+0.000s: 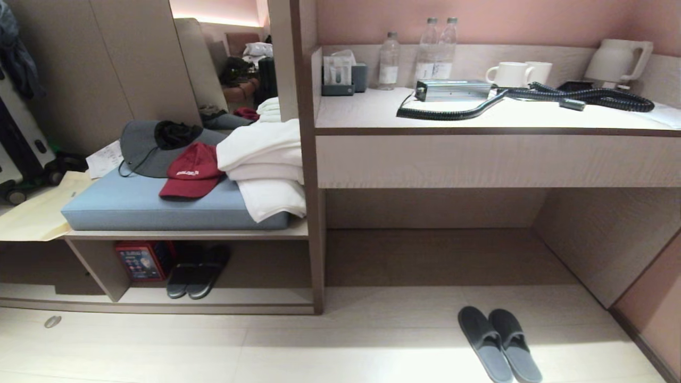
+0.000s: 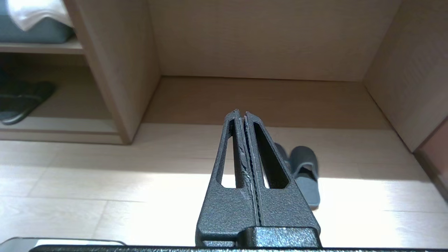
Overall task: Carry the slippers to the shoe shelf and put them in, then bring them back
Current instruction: Pick up the slippers on the floor
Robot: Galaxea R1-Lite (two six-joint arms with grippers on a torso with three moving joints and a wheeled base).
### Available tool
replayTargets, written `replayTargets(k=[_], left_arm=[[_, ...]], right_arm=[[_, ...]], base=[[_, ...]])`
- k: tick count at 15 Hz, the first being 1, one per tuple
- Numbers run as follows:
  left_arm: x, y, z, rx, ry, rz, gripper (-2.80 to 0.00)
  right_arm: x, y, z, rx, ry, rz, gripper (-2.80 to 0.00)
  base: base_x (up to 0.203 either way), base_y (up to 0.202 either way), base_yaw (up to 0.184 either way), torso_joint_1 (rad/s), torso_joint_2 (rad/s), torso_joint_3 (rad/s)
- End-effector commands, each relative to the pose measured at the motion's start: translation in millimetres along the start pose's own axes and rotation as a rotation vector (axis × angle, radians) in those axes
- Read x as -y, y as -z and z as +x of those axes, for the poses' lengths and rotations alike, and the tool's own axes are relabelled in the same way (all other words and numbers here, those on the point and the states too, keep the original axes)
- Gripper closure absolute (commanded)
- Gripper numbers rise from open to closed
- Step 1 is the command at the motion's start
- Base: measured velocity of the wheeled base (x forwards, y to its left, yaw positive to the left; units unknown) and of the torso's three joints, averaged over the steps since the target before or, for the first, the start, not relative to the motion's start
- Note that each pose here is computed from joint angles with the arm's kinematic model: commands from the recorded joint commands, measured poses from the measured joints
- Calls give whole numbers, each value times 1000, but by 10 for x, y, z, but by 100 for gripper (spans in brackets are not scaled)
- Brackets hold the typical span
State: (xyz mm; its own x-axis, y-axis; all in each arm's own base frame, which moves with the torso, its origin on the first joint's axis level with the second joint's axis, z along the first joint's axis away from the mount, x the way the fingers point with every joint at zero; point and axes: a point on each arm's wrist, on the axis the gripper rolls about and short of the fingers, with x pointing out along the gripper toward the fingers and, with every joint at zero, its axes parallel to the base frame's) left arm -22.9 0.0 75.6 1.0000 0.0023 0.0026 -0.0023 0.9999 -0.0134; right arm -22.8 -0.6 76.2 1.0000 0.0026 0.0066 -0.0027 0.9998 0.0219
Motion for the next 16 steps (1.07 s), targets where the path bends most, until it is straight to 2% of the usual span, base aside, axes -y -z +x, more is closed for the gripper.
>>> replayTargets(k=[1, 16], left_arm=[[0, 0, 1, -1, -1, 0, 0], [0, 0, 1, -1, -1, 1, 0]], right_arm=[[0, -1, 1, 0, -1, 0, 0], [0, -1, 1, 0, 1, 1, 0]], base=[[0, -199, 2, 2, 2, 0], [0, -195, 2, 2, 3, 1]])
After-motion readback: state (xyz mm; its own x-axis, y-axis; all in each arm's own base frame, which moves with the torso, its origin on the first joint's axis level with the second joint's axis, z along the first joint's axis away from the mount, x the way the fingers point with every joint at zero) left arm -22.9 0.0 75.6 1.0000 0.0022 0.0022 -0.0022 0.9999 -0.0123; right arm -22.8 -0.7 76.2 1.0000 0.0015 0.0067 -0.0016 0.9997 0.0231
